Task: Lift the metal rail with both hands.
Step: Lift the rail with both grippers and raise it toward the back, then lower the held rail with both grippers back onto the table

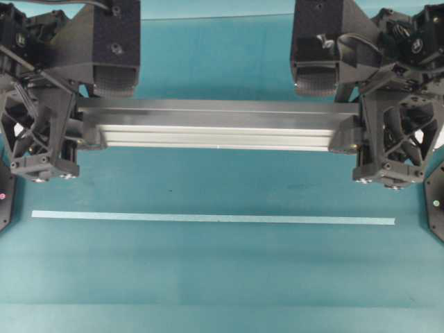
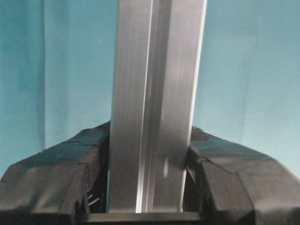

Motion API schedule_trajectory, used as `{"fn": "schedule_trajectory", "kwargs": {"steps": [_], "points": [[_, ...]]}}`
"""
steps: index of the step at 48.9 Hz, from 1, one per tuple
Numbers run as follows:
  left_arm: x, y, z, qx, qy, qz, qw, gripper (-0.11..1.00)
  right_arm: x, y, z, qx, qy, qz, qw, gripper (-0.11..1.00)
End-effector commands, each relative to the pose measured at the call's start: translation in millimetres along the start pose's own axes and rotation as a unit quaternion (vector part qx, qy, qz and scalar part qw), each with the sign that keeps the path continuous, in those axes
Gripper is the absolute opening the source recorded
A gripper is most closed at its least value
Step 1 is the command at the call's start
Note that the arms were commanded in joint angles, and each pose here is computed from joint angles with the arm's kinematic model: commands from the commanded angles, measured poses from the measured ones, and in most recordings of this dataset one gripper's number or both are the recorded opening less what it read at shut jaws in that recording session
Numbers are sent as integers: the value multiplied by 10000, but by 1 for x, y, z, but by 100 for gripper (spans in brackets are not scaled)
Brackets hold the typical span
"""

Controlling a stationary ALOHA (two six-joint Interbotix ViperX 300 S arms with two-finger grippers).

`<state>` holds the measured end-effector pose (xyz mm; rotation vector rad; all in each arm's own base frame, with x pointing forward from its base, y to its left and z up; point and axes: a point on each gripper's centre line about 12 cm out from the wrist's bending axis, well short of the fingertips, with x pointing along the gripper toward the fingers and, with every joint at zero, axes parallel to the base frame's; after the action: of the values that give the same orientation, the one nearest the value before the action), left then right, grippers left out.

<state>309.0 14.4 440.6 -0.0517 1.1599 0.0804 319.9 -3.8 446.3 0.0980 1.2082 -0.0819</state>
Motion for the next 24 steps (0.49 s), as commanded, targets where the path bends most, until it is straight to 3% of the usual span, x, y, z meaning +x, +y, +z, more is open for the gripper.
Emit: {"fn": "schedule_trajectory", "kwargs": {"steps": [1,24], "points": [[-13,4,3,-68,-246,37,9997,36,-11,-2,1,131,-200,8,9997,38],[-9,5,2,-73,-177,46,9998,36,-5,-2,-1,114,-109,-6,9999,38]]}}
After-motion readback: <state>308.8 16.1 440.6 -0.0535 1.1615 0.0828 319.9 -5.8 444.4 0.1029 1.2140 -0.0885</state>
